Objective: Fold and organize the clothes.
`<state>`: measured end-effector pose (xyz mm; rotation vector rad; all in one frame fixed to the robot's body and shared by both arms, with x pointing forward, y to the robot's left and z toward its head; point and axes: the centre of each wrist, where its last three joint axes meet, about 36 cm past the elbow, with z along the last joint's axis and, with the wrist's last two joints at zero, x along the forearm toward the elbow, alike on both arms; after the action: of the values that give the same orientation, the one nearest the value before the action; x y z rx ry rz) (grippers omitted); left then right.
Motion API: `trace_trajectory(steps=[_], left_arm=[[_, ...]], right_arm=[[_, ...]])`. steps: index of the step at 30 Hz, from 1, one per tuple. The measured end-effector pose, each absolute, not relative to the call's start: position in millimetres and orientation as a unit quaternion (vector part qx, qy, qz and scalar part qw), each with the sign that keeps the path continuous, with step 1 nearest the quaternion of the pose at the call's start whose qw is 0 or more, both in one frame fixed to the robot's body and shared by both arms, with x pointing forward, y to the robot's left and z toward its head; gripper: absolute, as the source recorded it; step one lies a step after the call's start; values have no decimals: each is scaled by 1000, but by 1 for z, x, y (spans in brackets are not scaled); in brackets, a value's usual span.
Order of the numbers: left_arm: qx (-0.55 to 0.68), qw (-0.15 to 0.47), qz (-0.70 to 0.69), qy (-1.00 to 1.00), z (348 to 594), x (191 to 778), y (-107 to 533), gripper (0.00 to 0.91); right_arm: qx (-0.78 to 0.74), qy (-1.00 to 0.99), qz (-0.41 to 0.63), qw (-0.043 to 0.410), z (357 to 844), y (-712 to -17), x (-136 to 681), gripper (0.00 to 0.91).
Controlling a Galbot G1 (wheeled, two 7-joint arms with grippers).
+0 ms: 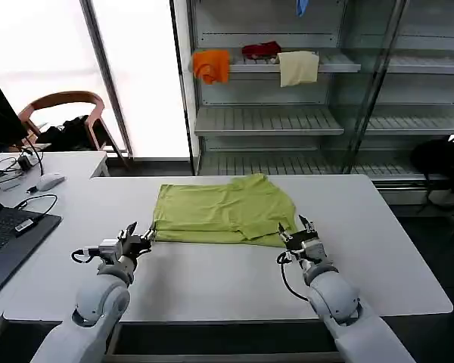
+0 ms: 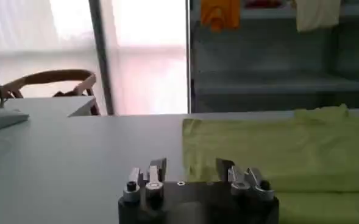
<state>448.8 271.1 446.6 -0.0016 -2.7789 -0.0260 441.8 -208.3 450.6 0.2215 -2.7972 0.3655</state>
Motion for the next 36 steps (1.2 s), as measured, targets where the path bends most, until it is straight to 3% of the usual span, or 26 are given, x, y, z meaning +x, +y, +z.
trace_trajectory(steps=[19,25,28,31,32,34,36], left_arm=[[-22,220,36,-975,443,451,280,897],[-25,225,43,-973,438,459,281,615],[-24,226,46,-973,436,463,282,504],[-22,227,48,-972,433,467,285,252],[-21,228,48,-972,431,469,286,111],[-20,229,50,-972,428,471,288,30],[-19,230,52,-972,426,473,290,10]], right_arm=[[69,-977,44,199,437,-214,429,907],[69,-976,32,202,433,-217,432,867],[69,-976,28,204,432,-218,433,736],[73,-976,24,206,430,-216,434,605],[73,-975,23,206,430,-216,434,544],[74,-975,23,207,429,-216,435,484],[73,-975,22,207,428,-216,436,322]])
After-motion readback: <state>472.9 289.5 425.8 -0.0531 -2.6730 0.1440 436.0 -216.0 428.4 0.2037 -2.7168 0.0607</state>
